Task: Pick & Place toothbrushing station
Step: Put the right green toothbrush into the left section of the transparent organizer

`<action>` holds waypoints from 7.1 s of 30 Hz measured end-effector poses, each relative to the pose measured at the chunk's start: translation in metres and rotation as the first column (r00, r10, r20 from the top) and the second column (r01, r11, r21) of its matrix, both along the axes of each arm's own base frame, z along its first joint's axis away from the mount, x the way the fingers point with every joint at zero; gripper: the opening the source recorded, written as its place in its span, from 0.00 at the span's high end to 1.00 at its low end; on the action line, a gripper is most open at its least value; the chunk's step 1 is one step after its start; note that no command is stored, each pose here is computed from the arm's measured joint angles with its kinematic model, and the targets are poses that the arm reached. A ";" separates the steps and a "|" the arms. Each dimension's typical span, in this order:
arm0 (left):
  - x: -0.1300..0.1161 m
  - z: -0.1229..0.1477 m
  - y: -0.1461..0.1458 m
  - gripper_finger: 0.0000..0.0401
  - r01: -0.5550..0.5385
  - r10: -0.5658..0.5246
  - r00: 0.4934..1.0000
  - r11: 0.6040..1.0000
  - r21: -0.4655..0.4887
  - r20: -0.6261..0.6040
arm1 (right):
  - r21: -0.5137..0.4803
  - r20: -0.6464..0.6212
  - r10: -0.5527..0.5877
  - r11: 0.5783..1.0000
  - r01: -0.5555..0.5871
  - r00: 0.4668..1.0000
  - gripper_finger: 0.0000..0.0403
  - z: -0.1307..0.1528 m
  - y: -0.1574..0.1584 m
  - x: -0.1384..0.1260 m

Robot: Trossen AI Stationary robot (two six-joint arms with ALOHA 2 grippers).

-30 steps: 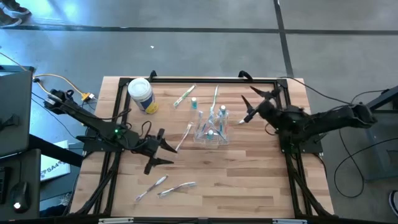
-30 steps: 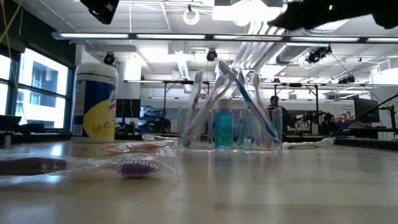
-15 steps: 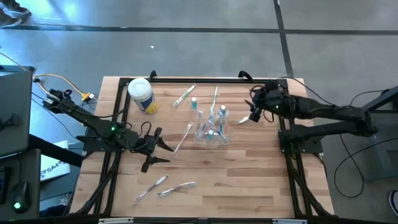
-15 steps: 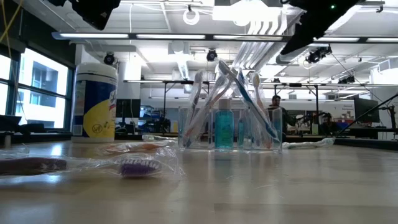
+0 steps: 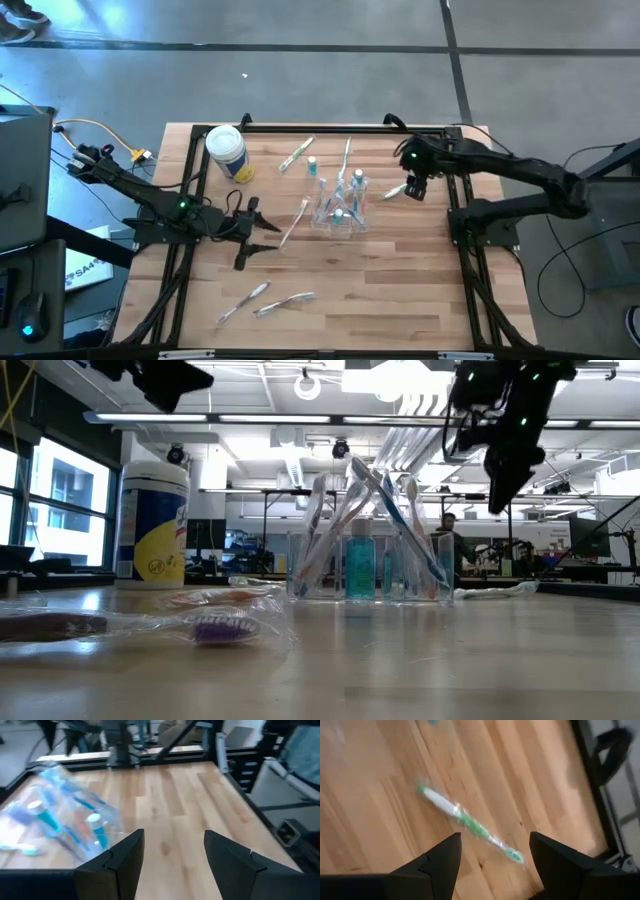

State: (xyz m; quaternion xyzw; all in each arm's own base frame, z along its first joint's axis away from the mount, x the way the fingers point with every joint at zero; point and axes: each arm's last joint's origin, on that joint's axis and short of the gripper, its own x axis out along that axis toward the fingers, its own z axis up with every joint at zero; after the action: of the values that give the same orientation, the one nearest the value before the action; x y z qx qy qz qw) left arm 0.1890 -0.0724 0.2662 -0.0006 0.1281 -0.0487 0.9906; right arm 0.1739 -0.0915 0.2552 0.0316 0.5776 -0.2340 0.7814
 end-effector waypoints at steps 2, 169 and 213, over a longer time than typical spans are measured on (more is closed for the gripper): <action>0.002 0.000 0.006 0.48 -0.010 0.009 1.000 0.999 -0.031 -0.011 | 0.038 -0.055 0.017 0.999 -0.015 0.998 0.43 -0.011 -0.007 0.005; 0.089 0.029 0.059 0.48 0.116 0.059 0.939 0.874 -0.472 0.338 | -0.823 -0.567 0.598 -0.446 -0.353 0.566 0.99 0.001 0.197 0.166; 0.098 0.031 0.062 0.97 0.021 0.084 0.924 0.963 -0.268 0.374 | -0.847 -0.526 0.638 -0.336 -0.411 0.562 0.98 -0.009 0.206 0.163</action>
State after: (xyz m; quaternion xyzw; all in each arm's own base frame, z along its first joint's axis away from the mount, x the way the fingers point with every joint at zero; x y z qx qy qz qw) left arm 0.2867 -0.0104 0.2975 -0.1267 -0.0752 -0.0488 0.9879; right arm 0.3374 0.1142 0.2465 -0.7560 0.1199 -0.1612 0.6229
